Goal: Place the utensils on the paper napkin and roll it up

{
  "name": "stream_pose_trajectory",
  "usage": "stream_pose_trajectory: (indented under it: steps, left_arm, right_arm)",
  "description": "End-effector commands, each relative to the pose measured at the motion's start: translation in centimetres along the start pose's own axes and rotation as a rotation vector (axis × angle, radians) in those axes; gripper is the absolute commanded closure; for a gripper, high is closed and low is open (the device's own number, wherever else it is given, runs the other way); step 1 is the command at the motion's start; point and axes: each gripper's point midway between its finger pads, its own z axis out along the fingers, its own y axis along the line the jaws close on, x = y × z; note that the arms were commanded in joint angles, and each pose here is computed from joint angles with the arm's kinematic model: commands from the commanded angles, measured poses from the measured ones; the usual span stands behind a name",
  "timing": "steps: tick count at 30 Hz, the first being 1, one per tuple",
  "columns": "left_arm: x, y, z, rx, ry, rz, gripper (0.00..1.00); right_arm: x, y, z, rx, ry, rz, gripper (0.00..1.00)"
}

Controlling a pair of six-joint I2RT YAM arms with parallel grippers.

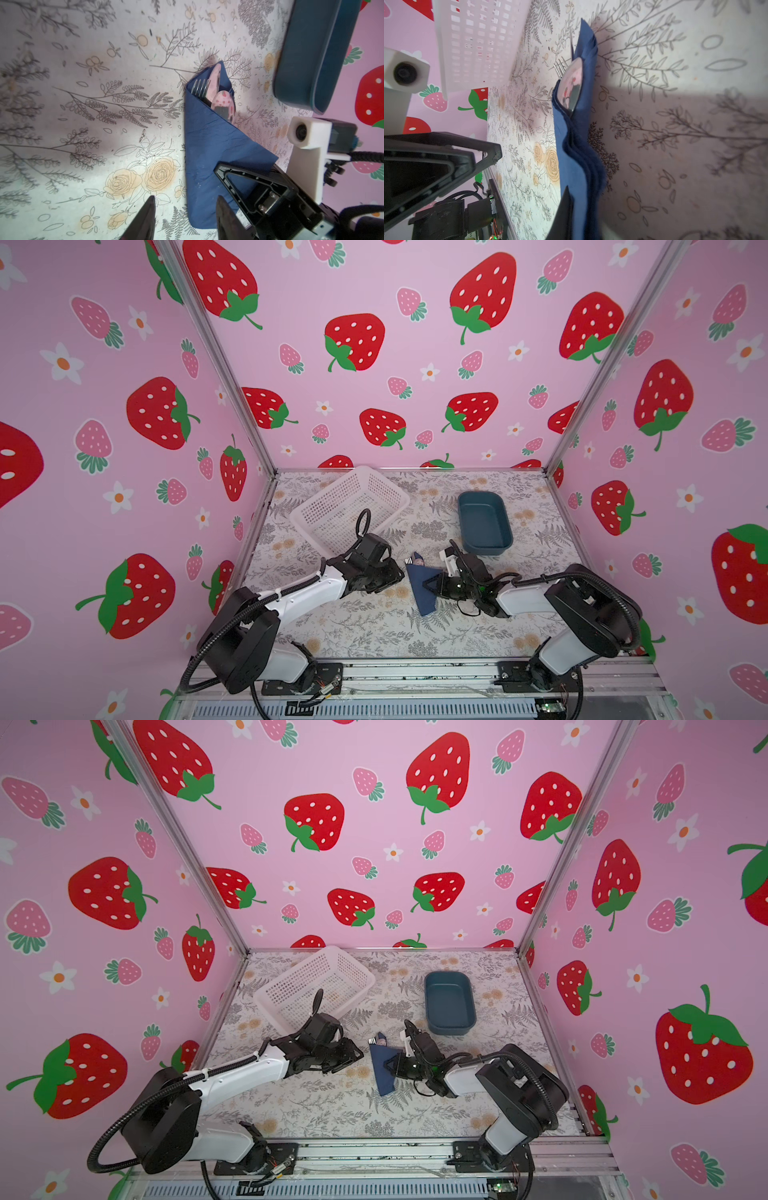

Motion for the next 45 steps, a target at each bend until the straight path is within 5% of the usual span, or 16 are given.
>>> stream_pose_trajectory:
  steps: [1, 13, 31, 45]
  left_arm:
    - [-0.6, 0.6, -0.4, -0.012, -0.043, -0.004, 0.47]
    - [-2.4, -0.8, -2.5, 0.106, -0.19, 0.061, 0.36]
    - [-3.4, -10.6, -8.0, 0.676, -0.074, 0.185, 0.21]
    - [-3.6, -12.3, -9.7, 0.753, -0.083, 0.207, 0.2]
  right_arm:
    - [-1.6, 1.9, -0.5, -0.046, -0.048, -0.056, 0.92]
    - [-2.9, 4.1, -1.8, -0.107, -0.09, -0.085, 0.92]
    - [-8.0, 13.1, -9.1, -0.389, -0.217, -0.125, 0.93]
    - [-9.3, 15.7, -11.0, -0.454, -0.25, -0.13, 0.93]
